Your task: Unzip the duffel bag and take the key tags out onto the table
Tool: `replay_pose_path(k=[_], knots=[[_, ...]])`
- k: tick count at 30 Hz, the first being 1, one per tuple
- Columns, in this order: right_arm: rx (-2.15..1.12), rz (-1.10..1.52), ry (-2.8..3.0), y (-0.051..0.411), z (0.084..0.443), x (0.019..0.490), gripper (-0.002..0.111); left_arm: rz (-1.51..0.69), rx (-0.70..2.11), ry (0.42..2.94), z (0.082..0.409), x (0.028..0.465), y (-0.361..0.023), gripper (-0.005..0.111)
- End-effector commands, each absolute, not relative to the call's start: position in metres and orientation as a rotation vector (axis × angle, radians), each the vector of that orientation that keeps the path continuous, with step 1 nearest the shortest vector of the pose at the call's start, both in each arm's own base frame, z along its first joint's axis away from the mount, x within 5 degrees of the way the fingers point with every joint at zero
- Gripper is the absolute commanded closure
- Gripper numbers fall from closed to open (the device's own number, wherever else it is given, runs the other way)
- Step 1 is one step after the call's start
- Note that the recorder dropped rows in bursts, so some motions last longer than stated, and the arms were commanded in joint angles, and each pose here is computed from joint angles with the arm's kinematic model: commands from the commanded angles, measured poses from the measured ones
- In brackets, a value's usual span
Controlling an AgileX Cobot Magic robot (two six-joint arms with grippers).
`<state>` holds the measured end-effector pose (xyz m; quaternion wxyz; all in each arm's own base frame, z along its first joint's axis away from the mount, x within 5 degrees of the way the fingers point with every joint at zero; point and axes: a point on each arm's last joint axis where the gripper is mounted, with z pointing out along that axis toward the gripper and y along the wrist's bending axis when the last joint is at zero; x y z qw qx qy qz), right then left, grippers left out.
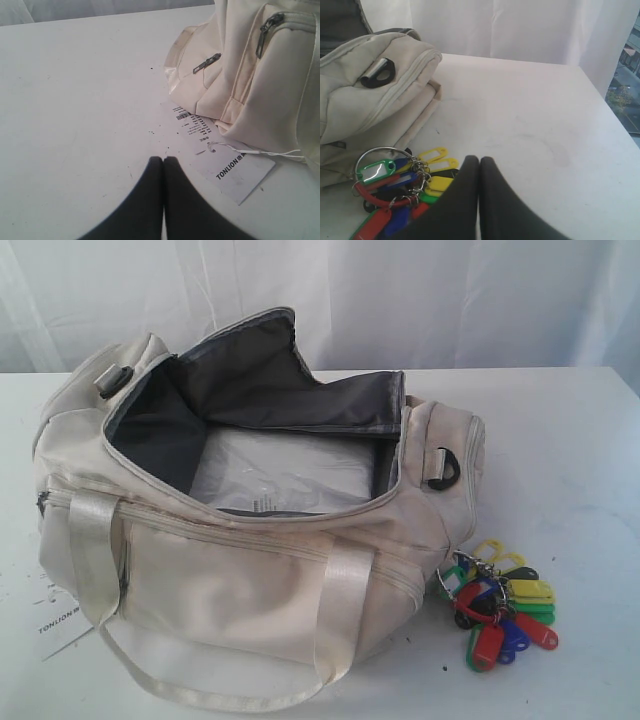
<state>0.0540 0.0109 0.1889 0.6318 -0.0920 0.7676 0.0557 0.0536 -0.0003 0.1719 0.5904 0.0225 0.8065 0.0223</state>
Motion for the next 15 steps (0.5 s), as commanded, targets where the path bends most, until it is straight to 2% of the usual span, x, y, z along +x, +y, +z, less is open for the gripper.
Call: replay_pose_path(k=[1,10,15], knots=[[-0.215,0.123,1.754,0.0108,0.1876,0.0537,0.108,0.049,0.045,1.871,0.1717,0.0535,-0.0002,0.107],[-0.133,0.212,1.770,0.0126,0.1873,0.0532,0.108,0.049,0.045,1.871,0.1717,0.0535,-0.0002,0.107],[-0.069,0.172,1.782,0.0093,0.1863,0.0537,0.108,0.049,0.045,1.871,0.1717,0.0535,-0.0002,0.107]])
